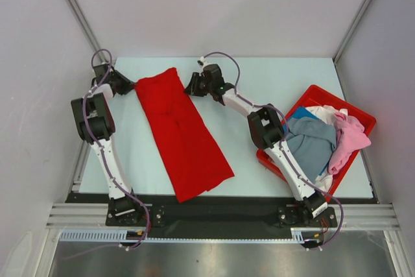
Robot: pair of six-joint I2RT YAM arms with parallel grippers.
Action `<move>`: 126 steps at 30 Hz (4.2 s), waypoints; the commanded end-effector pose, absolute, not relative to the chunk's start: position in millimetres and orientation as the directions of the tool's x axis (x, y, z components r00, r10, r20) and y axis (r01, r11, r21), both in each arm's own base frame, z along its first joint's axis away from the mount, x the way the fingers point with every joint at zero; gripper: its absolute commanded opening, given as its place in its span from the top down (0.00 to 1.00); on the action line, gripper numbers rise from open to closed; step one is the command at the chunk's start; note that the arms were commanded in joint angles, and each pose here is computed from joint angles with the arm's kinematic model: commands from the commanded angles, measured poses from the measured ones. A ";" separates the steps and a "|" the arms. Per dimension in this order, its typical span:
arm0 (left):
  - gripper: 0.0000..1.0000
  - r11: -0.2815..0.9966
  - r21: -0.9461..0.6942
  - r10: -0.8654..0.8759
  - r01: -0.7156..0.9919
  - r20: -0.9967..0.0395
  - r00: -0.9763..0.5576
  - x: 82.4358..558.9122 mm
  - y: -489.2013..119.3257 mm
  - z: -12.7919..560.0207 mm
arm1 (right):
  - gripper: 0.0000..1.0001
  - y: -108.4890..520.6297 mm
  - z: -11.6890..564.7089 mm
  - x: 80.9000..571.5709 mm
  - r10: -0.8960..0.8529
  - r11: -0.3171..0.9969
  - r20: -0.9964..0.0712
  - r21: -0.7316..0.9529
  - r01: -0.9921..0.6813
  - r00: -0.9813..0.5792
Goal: Fold and stack the t-shirts
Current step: Fold the tshirt
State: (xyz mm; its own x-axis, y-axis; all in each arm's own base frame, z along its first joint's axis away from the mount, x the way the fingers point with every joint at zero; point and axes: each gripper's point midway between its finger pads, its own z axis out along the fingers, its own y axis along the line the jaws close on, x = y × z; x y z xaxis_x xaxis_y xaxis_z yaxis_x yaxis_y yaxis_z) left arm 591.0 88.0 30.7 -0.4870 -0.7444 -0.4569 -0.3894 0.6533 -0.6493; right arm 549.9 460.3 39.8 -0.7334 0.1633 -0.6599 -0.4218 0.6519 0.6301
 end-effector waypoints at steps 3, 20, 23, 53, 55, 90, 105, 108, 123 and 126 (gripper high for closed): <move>0.86 0.650 -0.684 -0.737 -0.330 -0.463 -0.493 613.9 76.7 42.9 | 0.74 458.0 39.0 560.1 0.218 0.637 -0.640 0.665 -0.389 -0.737; 0.99 0.577 -0.764 -0.792 -0.288 -0.438 -0.427 678.0 56.2 50.3 | 1.00 378.1 58.9 612.9 0.487 0.662 -0.593 0.729 -0.172 -0.641; 0.97 0.575 -0.776 -0.789 -0.259 -0.442 -0.425 698.4 38.8 55.2 | 1.00 357.4 59.1 612.5 0.513 0.683 -0.600 0.719 -0.132 -0.613; 0.04 0.854 -0.491 -0.506 -0.175 -0.701 -0.502 553.5 -3.5 169.1 | 0.45 225.3 64.6 579.2 0.375 0.859 -0.604 0.512 0.018 -0.703; 0.07 0.839 -0.523 -0.515 -0.149 -0.675 -0.528 522.7 -15.5 169.5 | 0.22 209.8 76.1 551.8 0.318 0.898 -0.598 0.439 0.031 -0.736; 0.43 0.845 -0.363 -0.466 -0.393 -0.139 -0.874 222.7 -75.1 25.2 | 0.42 303.2 43.6 190.8 0.072 0.720 -0.257 0.682 -0.128 -0.964; 0.52 0.765 -0.378 -0.594 -0.521 -0.102 -0.798 191.5 -80.8 11.9 | 0.53 303.0 24.1 175.2 0.115 0.748 -0.214 0.662 -0.057 -0.970; 0.53 0.761 -0.366 -0.602 -0.535 -0.093 -0.793 184.5 -82.4 11.1 | 0.52 302.5 26.2 174.5 0.120 0.751 -0.220 0.658 -0.056 -0.968; 0.54 0.760 -0.341 -0.614 -0.553 -0.099 -0.783 167.8 -84.7 4.5 | 0.52 301.3 23.6 167.2 0.131 0.759 -0.210 0.650 -0.038 -0.969; 0.58 0.749 -0.351 -0.626 -0.563 -0.092 -0.775 166.1 -86.3 1.7 | 0.52 298.6 19.8 167.6 0.134 0.766 -0.212 0.642 -0.035 -0.968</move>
